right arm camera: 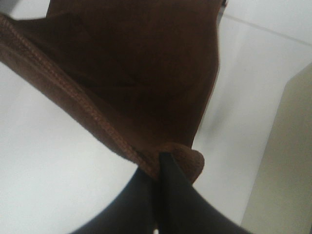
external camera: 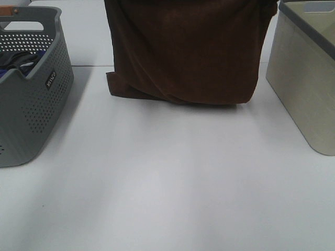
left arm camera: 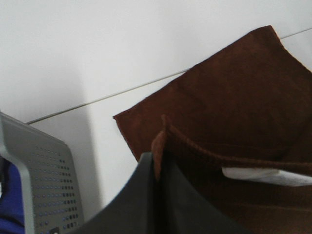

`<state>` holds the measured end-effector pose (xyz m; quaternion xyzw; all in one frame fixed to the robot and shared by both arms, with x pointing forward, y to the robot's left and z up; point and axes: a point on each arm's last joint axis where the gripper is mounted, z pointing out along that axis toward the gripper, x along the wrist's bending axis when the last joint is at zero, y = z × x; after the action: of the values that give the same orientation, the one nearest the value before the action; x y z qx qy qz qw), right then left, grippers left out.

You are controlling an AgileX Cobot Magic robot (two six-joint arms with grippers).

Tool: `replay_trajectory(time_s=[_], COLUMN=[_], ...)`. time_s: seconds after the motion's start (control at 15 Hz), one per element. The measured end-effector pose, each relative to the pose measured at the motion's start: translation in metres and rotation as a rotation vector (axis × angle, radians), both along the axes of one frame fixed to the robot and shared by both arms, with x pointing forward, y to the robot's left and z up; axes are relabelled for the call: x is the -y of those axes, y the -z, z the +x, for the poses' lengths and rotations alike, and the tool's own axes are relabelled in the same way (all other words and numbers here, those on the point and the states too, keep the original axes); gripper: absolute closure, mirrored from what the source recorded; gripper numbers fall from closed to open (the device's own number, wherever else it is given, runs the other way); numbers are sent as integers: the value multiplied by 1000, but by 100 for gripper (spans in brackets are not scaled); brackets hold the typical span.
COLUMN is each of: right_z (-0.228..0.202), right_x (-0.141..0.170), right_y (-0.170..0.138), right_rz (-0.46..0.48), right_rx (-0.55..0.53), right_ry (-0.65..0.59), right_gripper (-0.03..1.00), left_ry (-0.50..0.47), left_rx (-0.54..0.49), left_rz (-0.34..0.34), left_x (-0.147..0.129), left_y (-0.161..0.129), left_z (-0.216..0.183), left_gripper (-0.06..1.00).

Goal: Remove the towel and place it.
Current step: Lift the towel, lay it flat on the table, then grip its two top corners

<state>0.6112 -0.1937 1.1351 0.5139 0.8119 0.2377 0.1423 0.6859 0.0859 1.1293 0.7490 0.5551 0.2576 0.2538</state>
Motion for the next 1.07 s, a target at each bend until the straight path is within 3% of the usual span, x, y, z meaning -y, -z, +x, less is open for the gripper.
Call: replay_trajectory(time_s=[0.13, 0.27, 0.53, 1.07], right_z=[-9, -11, -35, -130], right_x=[2, 1, 0, 16], right_y=[12, 19, 40, 110], right_rz=[-30, -17, 34, 61], right_rx=[-121, -151, -265, -597], right_ry=[-12, -10, -10, 31], right_gripper=[97, 97, 97, 97], left_ry=[65, 74, 79, 119], left_rx=[-71, -116, -302, -606], left_rz=[-63, -48, 16, 124], left_x=[7, 4, -11, -6], left_y=[4, 7, 34, 90], left_z=[-8, -17, -55, -178], left_gripper=[94, 94, 94, 94])
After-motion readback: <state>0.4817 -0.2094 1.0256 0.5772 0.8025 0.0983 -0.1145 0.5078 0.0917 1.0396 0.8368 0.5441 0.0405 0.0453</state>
